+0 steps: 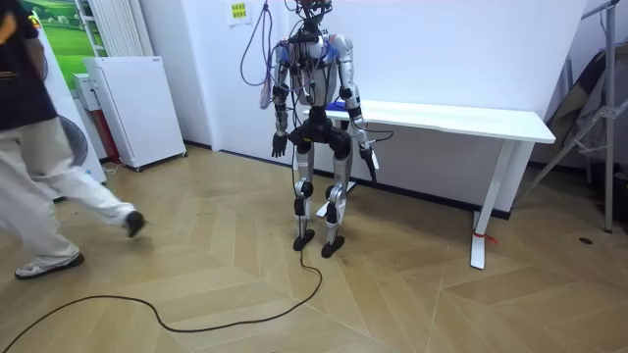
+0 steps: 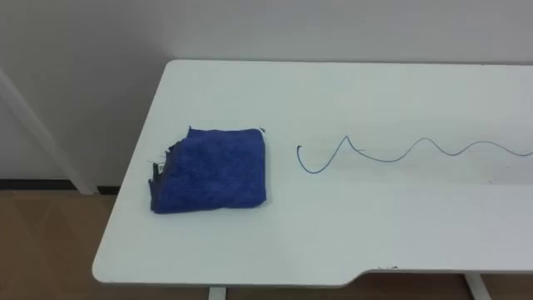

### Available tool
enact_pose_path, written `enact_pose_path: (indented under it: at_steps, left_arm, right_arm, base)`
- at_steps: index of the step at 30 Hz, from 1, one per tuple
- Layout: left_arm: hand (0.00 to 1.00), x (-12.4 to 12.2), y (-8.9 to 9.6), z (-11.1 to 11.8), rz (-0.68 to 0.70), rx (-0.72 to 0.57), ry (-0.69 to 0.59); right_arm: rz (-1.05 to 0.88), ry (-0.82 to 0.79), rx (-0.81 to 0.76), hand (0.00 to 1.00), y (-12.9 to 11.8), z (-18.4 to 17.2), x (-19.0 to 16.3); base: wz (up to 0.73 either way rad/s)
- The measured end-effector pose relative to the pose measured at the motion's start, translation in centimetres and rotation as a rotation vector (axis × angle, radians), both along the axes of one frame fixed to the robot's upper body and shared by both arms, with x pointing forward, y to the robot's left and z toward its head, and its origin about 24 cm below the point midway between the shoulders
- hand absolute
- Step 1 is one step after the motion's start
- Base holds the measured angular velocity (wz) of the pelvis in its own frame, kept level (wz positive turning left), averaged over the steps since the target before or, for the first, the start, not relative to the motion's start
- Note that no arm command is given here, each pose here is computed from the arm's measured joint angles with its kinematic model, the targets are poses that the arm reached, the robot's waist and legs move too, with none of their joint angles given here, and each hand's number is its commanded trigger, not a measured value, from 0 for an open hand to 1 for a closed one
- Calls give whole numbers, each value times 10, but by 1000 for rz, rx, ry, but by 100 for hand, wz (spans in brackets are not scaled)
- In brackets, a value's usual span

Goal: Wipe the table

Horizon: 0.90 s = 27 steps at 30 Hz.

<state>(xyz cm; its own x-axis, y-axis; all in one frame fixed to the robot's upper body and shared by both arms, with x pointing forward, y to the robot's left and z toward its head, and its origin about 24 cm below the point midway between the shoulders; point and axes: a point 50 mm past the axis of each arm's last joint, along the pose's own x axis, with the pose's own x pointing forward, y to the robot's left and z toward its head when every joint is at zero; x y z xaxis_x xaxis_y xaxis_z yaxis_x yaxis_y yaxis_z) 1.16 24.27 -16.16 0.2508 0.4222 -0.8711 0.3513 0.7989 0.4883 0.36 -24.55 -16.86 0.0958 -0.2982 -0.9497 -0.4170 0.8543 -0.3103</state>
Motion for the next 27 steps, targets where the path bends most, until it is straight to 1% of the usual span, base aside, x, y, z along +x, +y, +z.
enact_pose_path:
  at_steps: [22, 24, 27]
  left_arm:
    - [0, 1, -1, 0, 0, -14, 4]
    - [0, 0, -1, 0, 3, -15, 4]
    - [0, -1, 0, 0, 10, -15, 4]
  right_arm:
    - [-8, 6, 2, 0, 0, 0, -2]
    - [-39, 1, 4, 0, 0, 0, -3]
    - [-157, -13, -11, 0, -1, 0, -8]
  base:
    - [-1]
    - [-7]
    - [-2]
